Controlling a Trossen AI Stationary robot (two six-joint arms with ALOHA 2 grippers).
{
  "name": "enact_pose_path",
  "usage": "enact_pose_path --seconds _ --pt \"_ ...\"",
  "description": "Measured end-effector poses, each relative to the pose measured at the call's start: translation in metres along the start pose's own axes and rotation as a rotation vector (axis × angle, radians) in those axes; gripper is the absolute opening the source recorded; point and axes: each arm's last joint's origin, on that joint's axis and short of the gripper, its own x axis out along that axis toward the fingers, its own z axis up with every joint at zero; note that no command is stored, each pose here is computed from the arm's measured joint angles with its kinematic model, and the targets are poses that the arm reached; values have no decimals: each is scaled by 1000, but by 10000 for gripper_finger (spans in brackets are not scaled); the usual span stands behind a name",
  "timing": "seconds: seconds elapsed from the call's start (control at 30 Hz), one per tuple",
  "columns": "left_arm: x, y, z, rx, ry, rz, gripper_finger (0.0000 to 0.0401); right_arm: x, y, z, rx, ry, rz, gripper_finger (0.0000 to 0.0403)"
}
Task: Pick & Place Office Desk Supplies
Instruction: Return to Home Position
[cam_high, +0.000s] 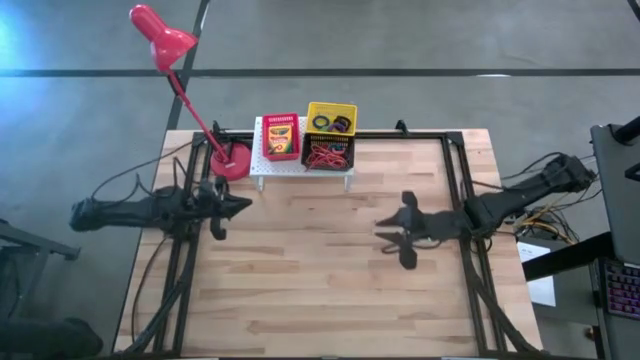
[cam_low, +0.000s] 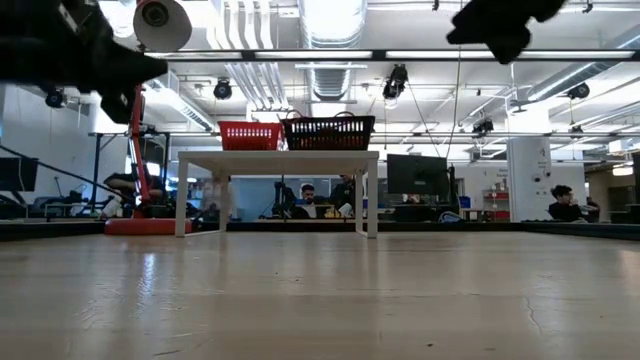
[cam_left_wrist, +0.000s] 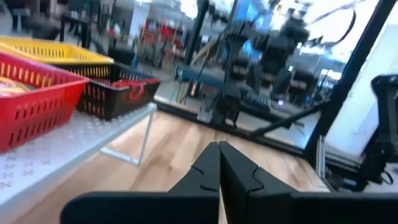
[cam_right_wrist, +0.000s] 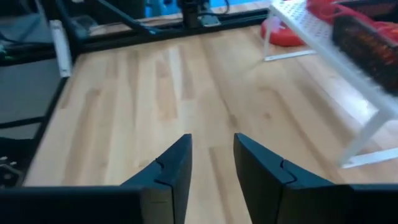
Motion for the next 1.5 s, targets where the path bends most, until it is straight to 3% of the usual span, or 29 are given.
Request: enact_pose_path --seconds 0.13,0.33,0.5,0.7,0.93,1.07,1.4,1.5 --pt "-1 8 -22 38 -38 -26 1 3 -2 -16 27 -37 21 100" --pt "-4 9 -26 72 0 -29 1 5 -2 -26 30 -59 41 84" --pt "-3 9 -27 72 11 -23 12 -17 -12 -34 55 -138 87 64" --pt "-3 9 -27 70 11 -23 21 -39 -39 -61 2 -239 320 38" --pt "-3 9 -27 67 11 -23 20 -44 -73 -73 -80 -417 508 15" --pt "-3 9 -27 67 11 -23 21 -43 -88 -82 -68 -477 445 13" --pt "-3 9 -27 67 12 -23 21 -31 -101 -106 -15 -423 354 13" --pt "-3 9 -27 67 12 -23 21 -29 -105 -107 9 -471 245 13"
